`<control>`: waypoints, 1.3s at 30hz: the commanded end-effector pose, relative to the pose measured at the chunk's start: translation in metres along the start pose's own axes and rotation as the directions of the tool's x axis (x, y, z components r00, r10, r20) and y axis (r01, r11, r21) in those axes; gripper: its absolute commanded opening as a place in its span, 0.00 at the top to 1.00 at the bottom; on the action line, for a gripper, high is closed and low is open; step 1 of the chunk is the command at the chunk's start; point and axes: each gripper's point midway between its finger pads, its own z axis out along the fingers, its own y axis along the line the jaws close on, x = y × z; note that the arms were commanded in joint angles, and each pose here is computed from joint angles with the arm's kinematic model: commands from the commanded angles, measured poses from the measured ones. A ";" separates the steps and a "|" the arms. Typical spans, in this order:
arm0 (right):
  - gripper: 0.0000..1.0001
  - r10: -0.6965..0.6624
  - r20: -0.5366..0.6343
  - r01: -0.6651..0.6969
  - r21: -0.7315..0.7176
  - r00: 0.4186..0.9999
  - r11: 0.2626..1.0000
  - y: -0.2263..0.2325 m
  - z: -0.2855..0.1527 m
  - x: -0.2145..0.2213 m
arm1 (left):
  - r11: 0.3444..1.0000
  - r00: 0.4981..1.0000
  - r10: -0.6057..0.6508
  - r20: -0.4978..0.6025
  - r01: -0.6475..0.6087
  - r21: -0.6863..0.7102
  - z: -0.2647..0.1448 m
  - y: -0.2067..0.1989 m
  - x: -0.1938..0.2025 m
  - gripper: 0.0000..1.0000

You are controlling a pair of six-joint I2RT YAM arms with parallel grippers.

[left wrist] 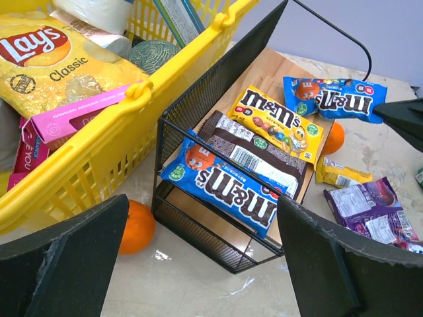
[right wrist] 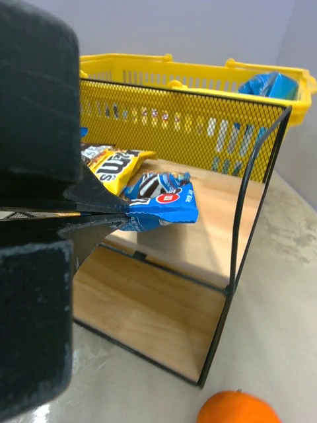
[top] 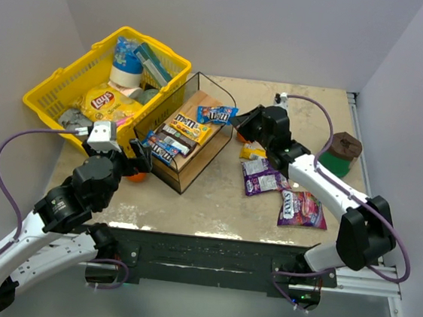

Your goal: Place and organize the candy bags onto the shelf

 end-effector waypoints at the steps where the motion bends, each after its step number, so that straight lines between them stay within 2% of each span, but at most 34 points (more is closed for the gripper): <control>1: 1.00 0.058 0.065 -0.058 -0.005 0.996 0.998 0.005 -0.010 -0.012 | 0.999 0.999 -0.032 0.020 0.032 -0.010 0.001 -0.001 -0.005 0.00; 4: 1.00 0.081 0.052 -0.081 0.009 0.995 0.997 -0.003 -0.006 -0.007 | 0.999 0.999 -0.036 0.020 0.036 -0.008 0.001 -0.001 -0.005 0.00; 11: 1.00 0.255 0.095 -0.254 -0.027 0.962 0.967 -0.010 -0.002 -0.001 | 0.999 0.999 -0.038 0.018 0.038 -0.006 0.001 -0.002 -0.004 0.00; 21: 1.00 0.275 0.049 -0.274 -0.028 0.960 0.961 -0.001 0.016 0.021 | 0.999 0.999 -0.044 0.023 0.044 -0.008 -0.001 0.000 -0.005 0.01; 36: 1.00 0.326 0.099 -0.324 -0.029 0.940 0.945 0.016 0.026 0.025 | 0.999 0.999 -0.047 0.027 0.048 -0.009 -0.002 0.002 -0.006 0.00; 39: 0.93 0.302 0.097 -0.302 -0.020 0.948 0.953 0.016 0.025 0.027 | 0.999 0.999 -0.045 0.026 0.046 -0.012 -0.002 0.003 -0.005 0.00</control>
